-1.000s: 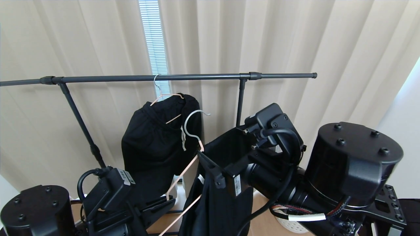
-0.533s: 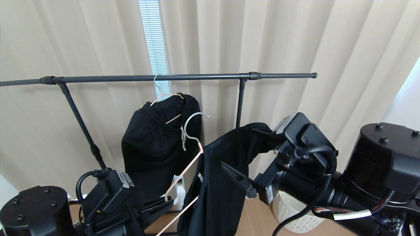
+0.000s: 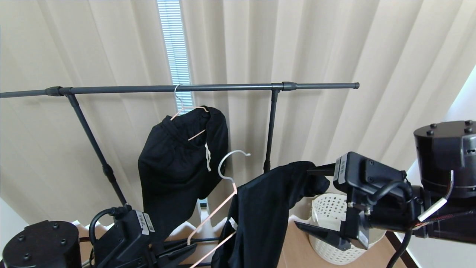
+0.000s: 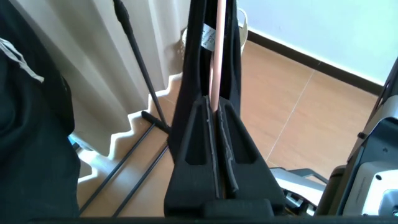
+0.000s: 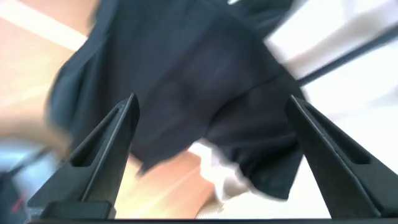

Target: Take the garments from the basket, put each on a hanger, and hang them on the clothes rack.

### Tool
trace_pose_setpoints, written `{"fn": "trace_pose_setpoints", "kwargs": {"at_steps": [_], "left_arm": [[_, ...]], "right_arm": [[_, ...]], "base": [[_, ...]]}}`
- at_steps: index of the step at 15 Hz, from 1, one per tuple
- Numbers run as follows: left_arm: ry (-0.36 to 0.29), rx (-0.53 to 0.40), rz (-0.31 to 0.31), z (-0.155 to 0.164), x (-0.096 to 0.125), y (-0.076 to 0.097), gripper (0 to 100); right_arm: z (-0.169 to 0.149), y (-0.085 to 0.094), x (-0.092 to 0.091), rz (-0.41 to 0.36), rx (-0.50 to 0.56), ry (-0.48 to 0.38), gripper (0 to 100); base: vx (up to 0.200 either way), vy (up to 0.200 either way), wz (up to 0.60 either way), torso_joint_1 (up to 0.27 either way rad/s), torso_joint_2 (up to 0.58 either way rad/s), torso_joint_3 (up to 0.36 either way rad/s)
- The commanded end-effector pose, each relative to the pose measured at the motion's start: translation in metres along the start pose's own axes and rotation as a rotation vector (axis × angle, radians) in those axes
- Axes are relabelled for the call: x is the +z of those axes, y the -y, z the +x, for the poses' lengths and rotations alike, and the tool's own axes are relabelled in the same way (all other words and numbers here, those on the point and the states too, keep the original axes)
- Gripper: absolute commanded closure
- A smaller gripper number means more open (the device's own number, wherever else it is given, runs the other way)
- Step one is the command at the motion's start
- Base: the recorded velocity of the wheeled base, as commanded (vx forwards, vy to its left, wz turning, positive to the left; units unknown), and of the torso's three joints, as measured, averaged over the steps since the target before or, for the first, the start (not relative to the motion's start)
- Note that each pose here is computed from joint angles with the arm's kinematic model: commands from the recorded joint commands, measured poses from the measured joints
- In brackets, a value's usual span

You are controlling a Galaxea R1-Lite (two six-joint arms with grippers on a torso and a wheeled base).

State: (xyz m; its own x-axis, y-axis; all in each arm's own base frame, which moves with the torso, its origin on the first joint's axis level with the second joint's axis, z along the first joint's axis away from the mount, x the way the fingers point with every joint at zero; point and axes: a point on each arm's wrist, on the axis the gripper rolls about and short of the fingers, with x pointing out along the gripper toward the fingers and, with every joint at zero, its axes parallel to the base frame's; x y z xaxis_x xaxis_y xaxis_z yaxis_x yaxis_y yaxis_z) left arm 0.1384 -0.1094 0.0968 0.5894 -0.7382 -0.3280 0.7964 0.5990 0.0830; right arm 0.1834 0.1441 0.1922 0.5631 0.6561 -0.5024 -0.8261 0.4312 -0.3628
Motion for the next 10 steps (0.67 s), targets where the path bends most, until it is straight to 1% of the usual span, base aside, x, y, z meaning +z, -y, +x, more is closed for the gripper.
{"fn": "trace_pose_setpoints", "kwargs": {"at_steps": [1, 2, 3, 4, 5, 6, 7, 8, 10], "left_arm": [[-0.02, -0.011, 0.008, 0.0, -0.004, 0.002, 100], [-0.021, -0.021, 0.015, -0.001, -0.005, 0.004, 100], [-0.02, -0.025, 0.016, -0.001, -0.004, 0.005, 100], [-0.022, -0.039, 0.025, -0.002, -0.005, 0.008, 100], [-0.027, -0.047, 0.04, -0.002, -0.007, 0.01, 100], [-0.031, -0.055, 0.063, -0.003, -0.008, 0.011, 100], [-0.031, -0.055, 0.063, -0.003, -0.008, 0.011, 100], [-0.037, -0.058, 0.105, -0.004, -0.01, 0.012, 100], [-0.032, -0.062, 0.123, -0.004, -0.009, 0.012, 100]], "right_arm": [[-0.015, 0.032, 0.02, -0.039, 0.015, 0.024, 0], [-0.012, 0.043, 0.022, -0.068, 0.047, -0.009, 0], [-0.012, 0.047, 0.023, -0.088, 0.068, -0.034, 0], [-0.009, 0.056, 0.023, -0.143, 0.141, -0.129, 0], [-0.007, 0.062, 0.021, -0.19, 0.19, -0.186, 0], [-0.003, 0.069, 0.019, -0.237, 0.251, -0.2, 0], [-0.003, 0.069, 0.019, -0.237, 0.251, -0.2, 0], [0.01, 0.077, 0.018, -0.177, 0.409, -0.142, 0], [0.025, 0.08, 0.013, -0.161, 0.436, -0.151, 0]], "base": [[0.0, 0.0, 0.0, 0.0, 0.0, 0.0], [0.0, 0.0, 0.0, 0.0, 0.0, 0.0], [0.0, 0.0, 0.0, 0.0, 0.0, 0.0], [0.0, 0.0, 0.0, 0.0, 0.0, 0.0], [0.0, 0.0, 0.0, 0.0, 0.0, 0.0], [0.0, 0.0, 0.0, 0.0, 0.0, 0.0], [0.0, 0.0, 0.0, 0.0, 0.0, 0.0], [0.0, 0.0, 0.0, 0.0, 0.0, 0.0], [0.0, 0.0, 0.0, 0.0, 0.0, 0.0]]}}
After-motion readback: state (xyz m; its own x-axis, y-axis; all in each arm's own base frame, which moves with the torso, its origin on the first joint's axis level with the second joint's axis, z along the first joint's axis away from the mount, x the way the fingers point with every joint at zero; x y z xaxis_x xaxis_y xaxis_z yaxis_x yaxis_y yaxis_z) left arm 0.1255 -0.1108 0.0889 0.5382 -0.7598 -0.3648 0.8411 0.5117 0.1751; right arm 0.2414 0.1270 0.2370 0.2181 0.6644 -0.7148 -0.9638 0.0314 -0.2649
